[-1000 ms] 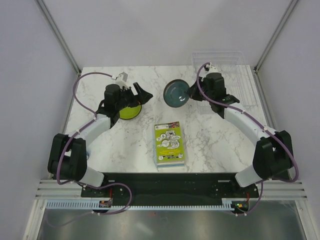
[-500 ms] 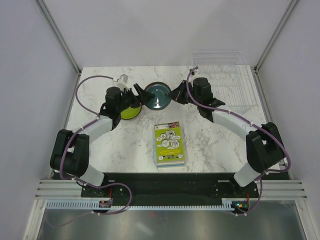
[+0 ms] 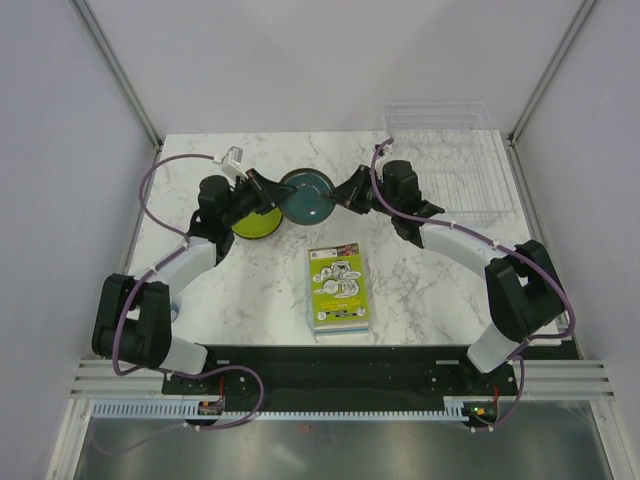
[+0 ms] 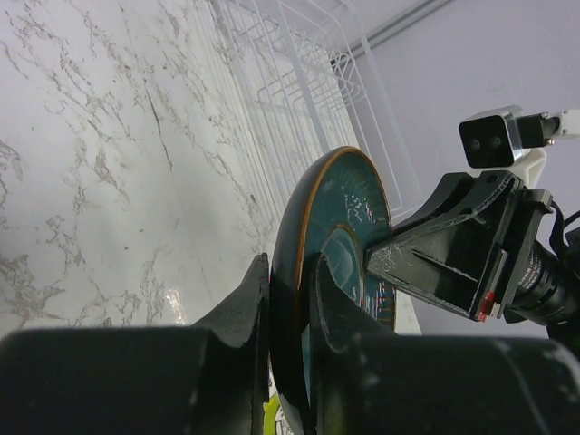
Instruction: Unload the plates from the dish rack
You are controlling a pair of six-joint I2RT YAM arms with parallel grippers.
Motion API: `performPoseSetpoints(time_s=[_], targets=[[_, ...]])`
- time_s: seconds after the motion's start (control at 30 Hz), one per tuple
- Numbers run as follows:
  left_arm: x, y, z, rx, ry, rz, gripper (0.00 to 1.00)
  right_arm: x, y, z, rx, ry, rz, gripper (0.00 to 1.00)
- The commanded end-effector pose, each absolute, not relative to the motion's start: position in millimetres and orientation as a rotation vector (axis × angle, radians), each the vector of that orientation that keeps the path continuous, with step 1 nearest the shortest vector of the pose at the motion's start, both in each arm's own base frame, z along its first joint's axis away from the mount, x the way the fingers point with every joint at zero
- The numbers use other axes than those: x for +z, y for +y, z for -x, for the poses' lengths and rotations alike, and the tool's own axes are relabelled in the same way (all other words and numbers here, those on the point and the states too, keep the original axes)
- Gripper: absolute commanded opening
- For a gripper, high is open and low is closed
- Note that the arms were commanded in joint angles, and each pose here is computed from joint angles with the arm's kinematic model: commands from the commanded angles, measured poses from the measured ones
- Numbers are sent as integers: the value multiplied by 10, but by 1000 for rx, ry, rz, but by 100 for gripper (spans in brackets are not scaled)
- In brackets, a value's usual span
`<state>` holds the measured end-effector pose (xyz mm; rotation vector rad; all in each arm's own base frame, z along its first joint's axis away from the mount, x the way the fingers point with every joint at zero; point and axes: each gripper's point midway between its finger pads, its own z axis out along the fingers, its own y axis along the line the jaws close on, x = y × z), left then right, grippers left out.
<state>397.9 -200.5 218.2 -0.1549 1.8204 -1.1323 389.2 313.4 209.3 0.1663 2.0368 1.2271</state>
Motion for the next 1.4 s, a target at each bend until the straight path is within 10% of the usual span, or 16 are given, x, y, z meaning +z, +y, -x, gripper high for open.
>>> performPoseSetpoints(time_s=[0.0, 0.1, 0.9, 1.17, 1.37], targets=[[1825, -1459, -4099, -851, 1892, 203, 2, 2446, 3150, -4055, 1187, 1921, -106, 25], [1790, -1186, -4129, -798, 1897, 246, 2, 2408, 3072, -4080, 1139, 1937, -113, 37], [1014, -363, -4567, -729, 2000, 508, 7, 1840, 2768, -4082, 1024, 2078, -117, 38], [932, -421, -4614, -789, 2007, 522, 55, 1672, 2795, -4075, 1035, 2123, -114, 38], [883, -397, -4572, -767, 2020, 526, 70, 1585, 2831, -4046, 1052, 2152, -106, 38]])
